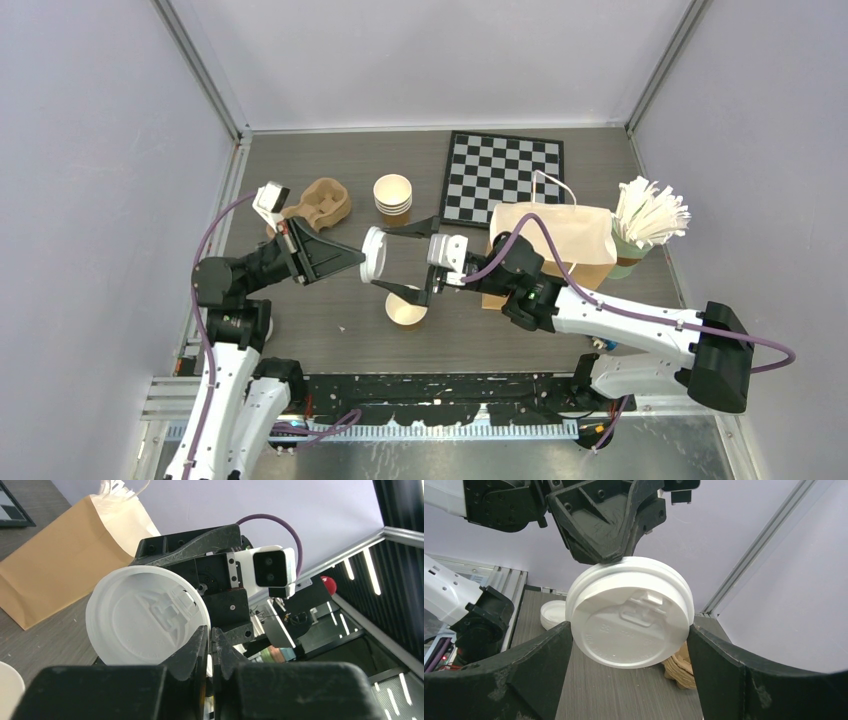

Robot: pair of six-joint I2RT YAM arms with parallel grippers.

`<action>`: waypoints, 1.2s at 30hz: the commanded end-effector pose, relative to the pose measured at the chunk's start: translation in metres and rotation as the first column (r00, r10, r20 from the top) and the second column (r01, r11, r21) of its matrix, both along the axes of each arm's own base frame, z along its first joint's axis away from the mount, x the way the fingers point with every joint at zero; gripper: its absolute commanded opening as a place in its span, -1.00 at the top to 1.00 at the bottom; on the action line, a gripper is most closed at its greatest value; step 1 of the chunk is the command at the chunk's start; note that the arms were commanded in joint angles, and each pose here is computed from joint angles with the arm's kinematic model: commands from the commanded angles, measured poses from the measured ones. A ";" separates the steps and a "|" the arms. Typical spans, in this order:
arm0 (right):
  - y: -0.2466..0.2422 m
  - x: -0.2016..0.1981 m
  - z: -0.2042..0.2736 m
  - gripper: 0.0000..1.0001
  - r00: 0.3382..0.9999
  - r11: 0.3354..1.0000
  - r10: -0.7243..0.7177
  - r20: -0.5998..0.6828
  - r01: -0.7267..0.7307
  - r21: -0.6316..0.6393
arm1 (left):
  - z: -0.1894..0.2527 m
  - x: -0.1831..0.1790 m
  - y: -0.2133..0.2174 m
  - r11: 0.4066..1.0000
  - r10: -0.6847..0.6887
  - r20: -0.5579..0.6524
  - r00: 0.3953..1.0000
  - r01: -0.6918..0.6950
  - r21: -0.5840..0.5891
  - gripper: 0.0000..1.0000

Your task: Pack the takeout coffee

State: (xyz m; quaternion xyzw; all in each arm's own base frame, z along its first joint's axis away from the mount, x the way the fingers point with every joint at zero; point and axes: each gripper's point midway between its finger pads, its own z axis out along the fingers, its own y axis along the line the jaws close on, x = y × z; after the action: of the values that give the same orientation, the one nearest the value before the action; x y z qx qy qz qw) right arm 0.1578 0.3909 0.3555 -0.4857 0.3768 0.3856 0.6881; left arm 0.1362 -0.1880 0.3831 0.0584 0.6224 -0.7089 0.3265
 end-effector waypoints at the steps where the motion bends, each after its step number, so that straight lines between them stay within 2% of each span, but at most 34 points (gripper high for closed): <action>1: -0.007 -0.004 0.015 -0.73 1.000 0.998 -0.006 0.009 0.005 0.056 | 0.000 0.004 0.000 1.000 0.030 0.018 0.999 -0.030 0.010 0.63; 5: -0.015 0.000 0.004 -0.70 0.997 0.999 -0.043 -0.056 0.045 0.029 | -0.005 0.012 0.003 0.993 0.105 0.019 0.994 -0.106 0.057 0.00; 7: -0.020 0.001 -0.004 -0.68 0.992 0.998 -0.066 -0.104 0.067 0.010 | -0.013 0.019 0.006 0.979 0.163 0.012 0.986 -0.164 0.121 -0.23; 9: -0.028 0.003 -0.010 -0.65 0.982 0.995 -0.096 -0.162 0.097 -0.005 | -0.025 0.027 0.012 0.949 0.241 0.007 0.970 -0.238 0.206 -0.46; 12: -0.042 0.012 -0.021 -0.63 0.936 0.983 -0.183 -0.301 0.174 -0.057 | -0.051 0.044 0.028 0.869 0.368 0.012 0.930 -0.348 0.353 -0.66; 14: -0.054 0.022 -0.028 -0.63 0.871 0.959 -0.283 -0.402 0.257 -0.119 | -0.079 0.055 0.041 0.796 0.445 -0.020 0.895 -0.385 0.467 -0.71; 17: -0.077 0.038 -0.047 -0.63 0.720 0.881 -0.473 -0.508 0.382 -0.279 | -0.123 0.070 0.059 0.692 0.536 -0.052 0.842 -0.403 0.599 -0.73; 20: -0.092 0.042 -0.063 -0.60 0.579 0.803 -0.596 -0.557 0.426 -0.416 | -0.164 0.076 0.071 0.626 0.597 -0.105 0.795 -0.380 0.681 -0.75; 23: -0.101 0.038 -0.082 -0.59 0.434 0.741 -0.671 -0.601 0.419 -0.525 | -0.192 0.078 0.078 0.592 0.629 -0.140 0.764 -0.355 0.724 -0.75; 26: -0.098 0.033 -0.099 -0.54 0.347 0.695 -0.719 -0.603 0.373 -0.615 | -0.203 0.078 0.081 0.576 0.650 -0.148 0.745 -0.357 0.735 -0.77; 29: -0.089 0.029 -0.108 -0.45 0.276 0.660 -0.751 -0.599 0.326 -0.677 | -0.202 0.078 0.080 0.589 0.651 -0.142 0.746 -0.377 0.715 -0.78; 33: -0.072 0.021 -0.122 -0.42 0.243 0.611 -0.791 -0.562 0.276 -0.742 | -0.209 0.074 0.078 0.612 0.659 -0.187 0.728 -0.375 0.697 -0.78; 36: -0.059 0.019 -0.133 -0.42 0.233 0.574 -0.817 -0.527 0.256 -0.778 | -0.212 0.072 0.071 0.670 0.634 -0.246 0.734 -0.361 0.649 -0.76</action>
State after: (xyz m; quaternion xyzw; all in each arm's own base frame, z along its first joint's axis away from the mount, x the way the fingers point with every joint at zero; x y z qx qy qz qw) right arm 0.1853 0.3278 0.2195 -0.2343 0.8915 0.1841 0.3413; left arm 0.2044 -0.1110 0.1683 -0.1817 0.8685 -0.3285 0.3238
